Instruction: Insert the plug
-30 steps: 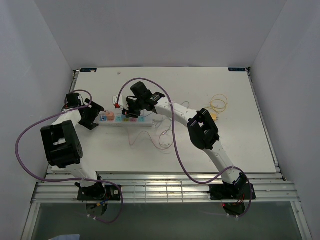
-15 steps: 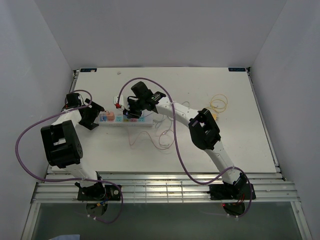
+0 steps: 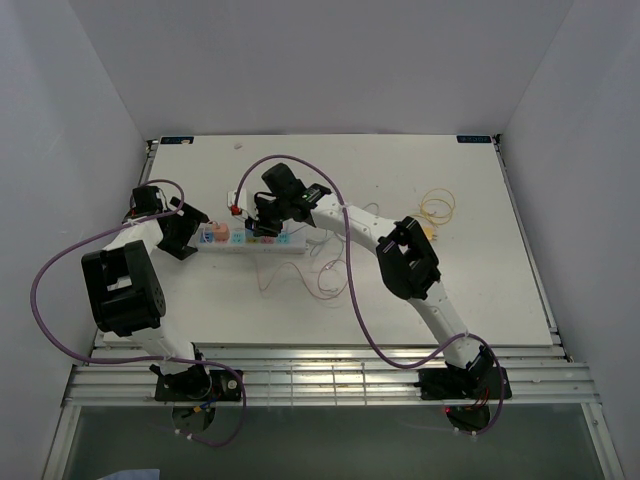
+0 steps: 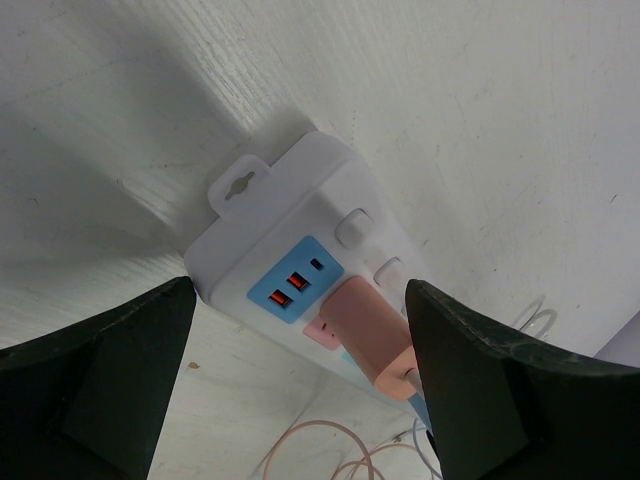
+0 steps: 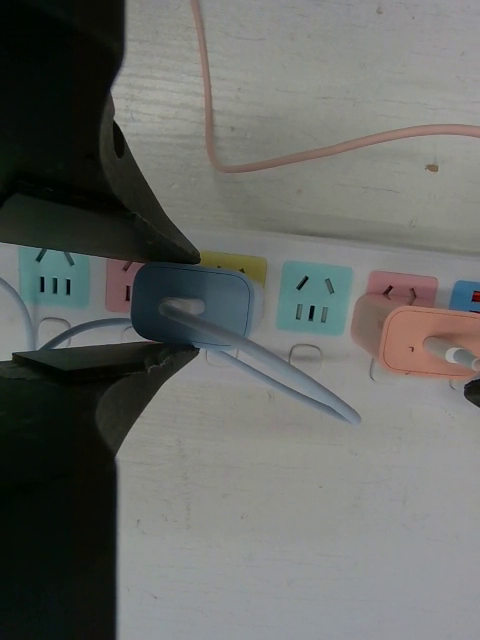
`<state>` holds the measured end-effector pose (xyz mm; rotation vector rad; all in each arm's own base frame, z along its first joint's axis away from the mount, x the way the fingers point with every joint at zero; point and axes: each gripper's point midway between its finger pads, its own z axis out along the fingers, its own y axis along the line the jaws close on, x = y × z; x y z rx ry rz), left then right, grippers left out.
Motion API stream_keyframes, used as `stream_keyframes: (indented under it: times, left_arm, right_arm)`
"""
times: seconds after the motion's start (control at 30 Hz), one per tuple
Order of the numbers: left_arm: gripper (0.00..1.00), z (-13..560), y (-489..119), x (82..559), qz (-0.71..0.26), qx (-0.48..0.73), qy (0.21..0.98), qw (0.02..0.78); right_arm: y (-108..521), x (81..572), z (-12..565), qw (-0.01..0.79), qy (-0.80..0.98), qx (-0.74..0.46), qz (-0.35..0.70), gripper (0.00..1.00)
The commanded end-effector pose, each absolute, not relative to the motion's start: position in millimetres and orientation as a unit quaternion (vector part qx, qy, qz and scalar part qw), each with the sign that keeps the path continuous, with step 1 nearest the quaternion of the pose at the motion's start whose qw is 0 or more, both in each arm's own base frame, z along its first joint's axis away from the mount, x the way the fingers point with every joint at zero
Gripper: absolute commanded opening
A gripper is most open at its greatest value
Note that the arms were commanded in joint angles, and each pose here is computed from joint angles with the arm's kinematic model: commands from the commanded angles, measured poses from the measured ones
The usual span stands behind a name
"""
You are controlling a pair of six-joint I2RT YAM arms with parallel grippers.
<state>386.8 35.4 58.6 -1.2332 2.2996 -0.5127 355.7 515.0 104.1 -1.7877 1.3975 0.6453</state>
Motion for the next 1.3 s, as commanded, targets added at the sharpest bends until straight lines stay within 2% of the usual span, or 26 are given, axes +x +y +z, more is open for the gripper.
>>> stream_keyframes:
  times: [0.0,0.47,0.8,1.27]
  left_arm:
    - [0.97,66.4,33.5,390.9,-0.196,-0.439,0.841,0.248]
    - [0.97,67.3,30.4,391.2,-0.197,-0.434,0.843,0.249]
    - [0.97,66.3,28.5,391.8,-0.199,-0.429,0.846,0.247]
    - [0.93,63.5,22.2,393.0,-0.199,-0.418,0.852,0.245]
  right_arm:
    - [529.0,363.0,122.7,0.412,0.532,-0.693,0.258,0.08]
    - [528.3,366.5,98.6,0.392,0.541,-0.701,0.249,0.08]
    - [521.8,350.9,91.6,0.365,0.519,-0.738,0.231,0.08]
    - [504.2,348.5,31.7,0.291,0.594,-0.725,0.190,0.08]
